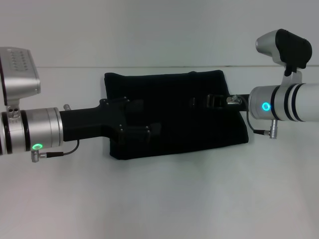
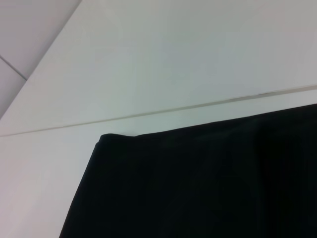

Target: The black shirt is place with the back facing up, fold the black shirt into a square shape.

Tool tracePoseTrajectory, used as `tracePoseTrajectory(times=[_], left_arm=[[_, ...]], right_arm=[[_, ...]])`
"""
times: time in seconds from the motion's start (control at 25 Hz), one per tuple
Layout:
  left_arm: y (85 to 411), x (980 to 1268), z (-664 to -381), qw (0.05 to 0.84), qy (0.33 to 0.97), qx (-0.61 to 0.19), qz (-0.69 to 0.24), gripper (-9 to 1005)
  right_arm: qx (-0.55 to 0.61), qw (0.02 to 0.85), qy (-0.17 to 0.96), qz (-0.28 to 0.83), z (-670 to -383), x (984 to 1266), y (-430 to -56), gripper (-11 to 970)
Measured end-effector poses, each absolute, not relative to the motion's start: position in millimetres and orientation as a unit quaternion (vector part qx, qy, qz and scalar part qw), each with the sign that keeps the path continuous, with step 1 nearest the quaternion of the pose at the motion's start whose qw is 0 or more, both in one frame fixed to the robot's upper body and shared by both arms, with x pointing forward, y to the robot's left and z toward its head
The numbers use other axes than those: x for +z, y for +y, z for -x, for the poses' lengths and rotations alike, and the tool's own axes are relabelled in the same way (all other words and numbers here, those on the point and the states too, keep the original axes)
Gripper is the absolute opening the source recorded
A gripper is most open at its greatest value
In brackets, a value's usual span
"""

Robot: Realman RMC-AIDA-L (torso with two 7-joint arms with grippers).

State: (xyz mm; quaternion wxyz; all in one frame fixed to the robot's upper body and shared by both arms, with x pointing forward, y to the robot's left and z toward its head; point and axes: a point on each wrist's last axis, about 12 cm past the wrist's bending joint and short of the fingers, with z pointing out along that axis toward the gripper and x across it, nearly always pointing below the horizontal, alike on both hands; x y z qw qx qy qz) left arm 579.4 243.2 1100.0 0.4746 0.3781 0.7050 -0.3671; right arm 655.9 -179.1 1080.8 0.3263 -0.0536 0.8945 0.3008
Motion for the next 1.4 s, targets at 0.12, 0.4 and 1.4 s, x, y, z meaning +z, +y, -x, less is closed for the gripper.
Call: tracePoseTrajectory(times=[0.12, 0.4, 1.4], left_arm=[[243, 1100, -579, 0.474, 0.706, -0.368, -0.377, 874], [243, 1100, -580, 0.472, 0.708, -0.371, -0.373, 873], [243, 1098, -577, 0.481, 0.710, -0.380, -0.348, 874]], right_arm=[[0.300, 0.328, 0.894, 0.050, -656, 1081, -182, 574], [0.296, 0.333, 0.894, 0.052, -657, 1081, -183, 465], [0.347, 0.408, 0.841, 0.078, -649, 1094, -215, 23]])
